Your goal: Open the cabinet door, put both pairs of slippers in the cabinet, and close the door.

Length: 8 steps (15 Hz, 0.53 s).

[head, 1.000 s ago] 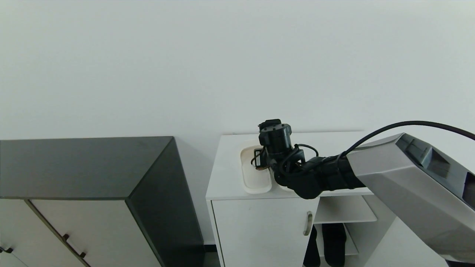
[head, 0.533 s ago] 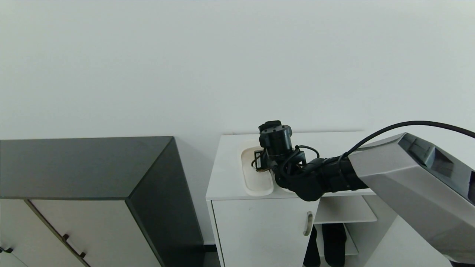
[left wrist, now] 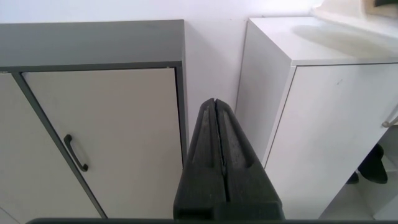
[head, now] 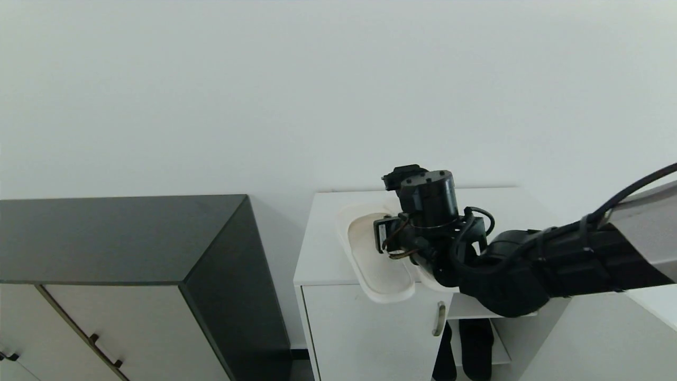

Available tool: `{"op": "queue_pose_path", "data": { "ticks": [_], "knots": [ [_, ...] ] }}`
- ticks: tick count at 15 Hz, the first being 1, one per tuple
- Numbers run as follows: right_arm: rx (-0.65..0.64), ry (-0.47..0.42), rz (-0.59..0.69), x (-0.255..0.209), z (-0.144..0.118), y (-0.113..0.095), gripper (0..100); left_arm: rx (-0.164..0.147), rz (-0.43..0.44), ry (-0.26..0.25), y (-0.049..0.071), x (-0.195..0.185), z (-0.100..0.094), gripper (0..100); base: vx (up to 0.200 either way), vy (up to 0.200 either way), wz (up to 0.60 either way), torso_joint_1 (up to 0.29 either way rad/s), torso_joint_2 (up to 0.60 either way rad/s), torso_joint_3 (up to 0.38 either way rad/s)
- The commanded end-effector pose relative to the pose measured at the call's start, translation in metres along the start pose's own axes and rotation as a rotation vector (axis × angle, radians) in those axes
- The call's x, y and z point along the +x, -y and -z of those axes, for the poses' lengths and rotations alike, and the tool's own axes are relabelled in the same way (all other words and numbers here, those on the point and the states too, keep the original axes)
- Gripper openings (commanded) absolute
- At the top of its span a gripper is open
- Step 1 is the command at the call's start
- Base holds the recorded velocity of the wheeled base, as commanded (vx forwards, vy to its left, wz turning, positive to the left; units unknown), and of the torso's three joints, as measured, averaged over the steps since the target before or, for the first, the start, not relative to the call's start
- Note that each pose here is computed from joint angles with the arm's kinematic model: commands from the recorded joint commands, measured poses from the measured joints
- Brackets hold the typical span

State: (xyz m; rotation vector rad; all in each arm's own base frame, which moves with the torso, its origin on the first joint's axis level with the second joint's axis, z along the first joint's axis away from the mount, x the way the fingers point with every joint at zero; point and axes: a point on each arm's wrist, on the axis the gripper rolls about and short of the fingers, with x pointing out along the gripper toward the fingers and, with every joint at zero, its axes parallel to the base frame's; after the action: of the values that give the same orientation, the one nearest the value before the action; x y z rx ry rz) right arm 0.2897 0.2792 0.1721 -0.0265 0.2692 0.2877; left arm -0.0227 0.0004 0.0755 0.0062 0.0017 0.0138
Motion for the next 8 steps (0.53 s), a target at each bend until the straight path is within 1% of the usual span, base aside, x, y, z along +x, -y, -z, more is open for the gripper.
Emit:
{"op": "queue_pose_path", "data": {
  "ticks": [1, 3, 5, 7, 8],
  "knots": [
    [0.015, 0.011, -0.073, -0.046, -0.002, 0.015, 0, 0.000, 0.000, 0.000, 0.000, 0.000, 0.000, 0, 0.000, 0.000, 0.00, 0.000, 0.00, 0.000],
    [0.015, 0.016, -0.137, -0.067, 0.007, 0.023, 0, 0.001, 0.002, 0.000, 0.000, 0.000, 0.000, 0, 0.000, 0.000, 0.00, 0.000, 0.00, 0.000],
    [0.016, 0.015, -0.140, -0.075, 0.017, 0.028, 0, 0.003, 0.002, 0.000, 0.000, 0.000, 0.000, 0, 0.000, 0.000, 0.00, 0.000, 0.00, 0.000],
    [0.006, 0.012, -0.139, -0.076, 0.026, 0.028, 0, 0.006, 0.003, 0.000, 0.000, 0.000, 0.000, 0, 0.000, 0.000, 0.00, 0.000, 0.00, 0.000],
    [0.005, 0.014, -0.140, -0.076, 0.026, 0.029, 0, 0.005, 0.003, 0.000, 0.000, 0.000, 0.000, 0, 0.000, 0.000, 0.00, 0.000, 0.00, 0.000]
  ]
}}
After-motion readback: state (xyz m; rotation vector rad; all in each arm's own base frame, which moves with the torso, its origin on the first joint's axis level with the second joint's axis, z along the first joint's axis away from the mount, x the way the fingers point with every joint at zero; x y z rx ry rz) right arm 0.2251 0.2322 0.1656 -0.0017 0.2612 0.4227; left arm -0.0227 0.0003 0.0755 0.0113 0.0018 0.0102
